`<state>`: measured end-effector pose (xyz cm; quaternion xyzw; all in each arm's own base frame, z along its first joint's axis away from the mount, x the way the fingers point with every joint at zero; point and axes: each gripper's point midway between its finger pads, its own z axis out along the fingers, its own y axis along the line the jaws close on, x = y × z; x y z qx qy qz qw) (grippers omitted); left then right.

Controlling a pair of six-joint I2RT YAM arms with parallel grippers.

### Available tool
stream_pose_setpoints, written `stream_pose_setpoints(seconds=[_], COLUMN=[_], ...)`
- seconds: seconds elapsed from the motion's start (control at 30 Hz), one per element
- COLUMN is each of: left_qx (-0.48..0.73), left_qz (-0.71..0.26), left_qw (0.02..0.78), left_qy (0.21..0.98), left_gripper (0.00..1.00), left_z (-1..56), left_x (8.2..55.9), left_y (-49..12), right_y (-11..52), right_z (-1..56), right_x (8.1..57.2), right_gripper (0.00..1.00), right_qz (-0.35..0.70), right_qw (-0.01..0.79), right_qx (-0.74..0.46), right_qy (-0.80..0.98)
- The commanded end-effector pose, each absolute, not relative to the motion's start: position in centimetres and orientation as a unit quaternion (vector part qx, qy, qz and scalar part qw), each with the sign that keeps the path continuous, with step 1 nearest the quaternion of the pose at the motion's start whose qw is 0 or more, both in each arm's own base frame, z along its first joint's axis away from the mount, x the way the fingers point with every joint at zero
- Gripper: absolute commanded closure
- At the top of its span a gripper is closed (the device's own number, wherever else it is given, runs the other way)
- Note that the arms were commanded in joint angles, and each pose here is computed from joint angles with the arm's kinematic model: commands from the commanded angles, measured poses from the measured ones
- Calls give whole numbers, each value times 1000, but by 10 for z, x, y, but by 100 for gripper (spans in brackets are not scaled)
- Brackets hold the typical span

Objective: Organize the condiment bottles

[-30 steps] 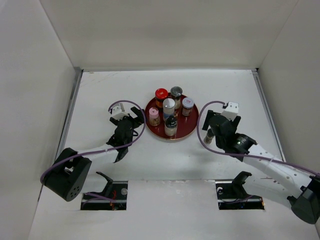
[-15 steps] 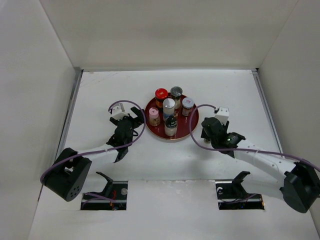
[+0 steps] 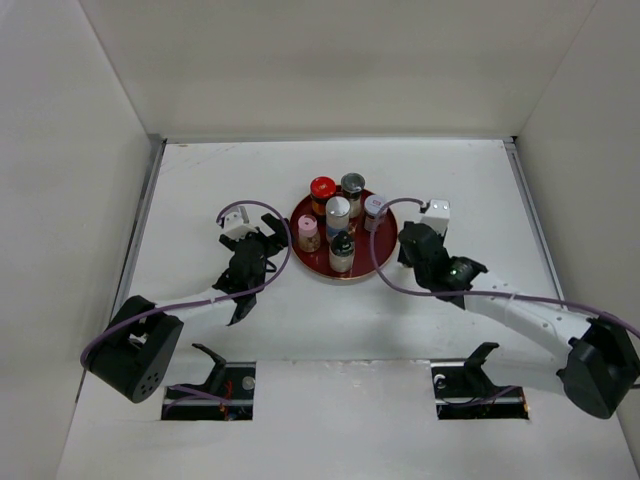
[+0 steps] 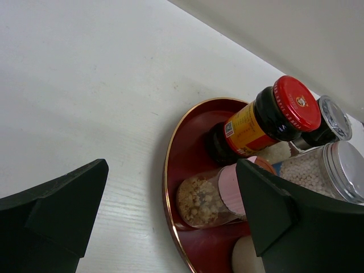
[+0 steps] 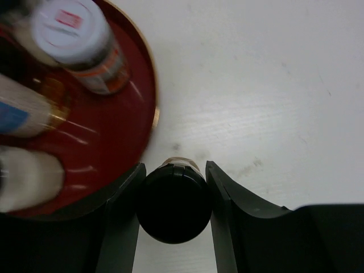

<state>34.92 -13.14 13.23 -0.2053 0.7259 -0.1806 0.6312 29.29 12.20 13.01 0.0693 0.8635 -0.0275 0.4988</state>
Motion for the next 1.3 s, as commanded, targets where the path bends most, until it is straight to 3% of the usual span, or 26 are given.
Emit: stream_pose_setpoints(seconds=[0.0, 0.3, 0.83, 0.97, 1.07, 1.27], left_qx=[-224, -242, -253, -265, -270, -280], left_qz=[-202, -180, -190, -185, -178, -154], left_qw=[655, 659, 655, 650, 643, 643], left_qy=[693, 689, 686, 688, 694, 696], left_gripper=[1, 0, 0, 0, 0, 0], left_z=[157, 155, 155, 153, 152, 161], left_x=[352, 353, 353, 354, 355, 353], left_y=[-127, -116, -116, -112, -111, -108], right_y=[162, 234, 241, 242, 240, 230], right_z=[200, 186, 120, 117, 128, 184], right_x=[325, 374, 383, 382, 381, 371], right_gripper=[62, 62, 55, 43, 24, 12], right_qz=[42, 87, 58, 61, 68, 99], right_qw=[575, 573, 532, 531, 539, 578], right_qx=[70, 26, 5, 9, 13, 31], right_qy=[814, 814, 845, 845, 839, 810])
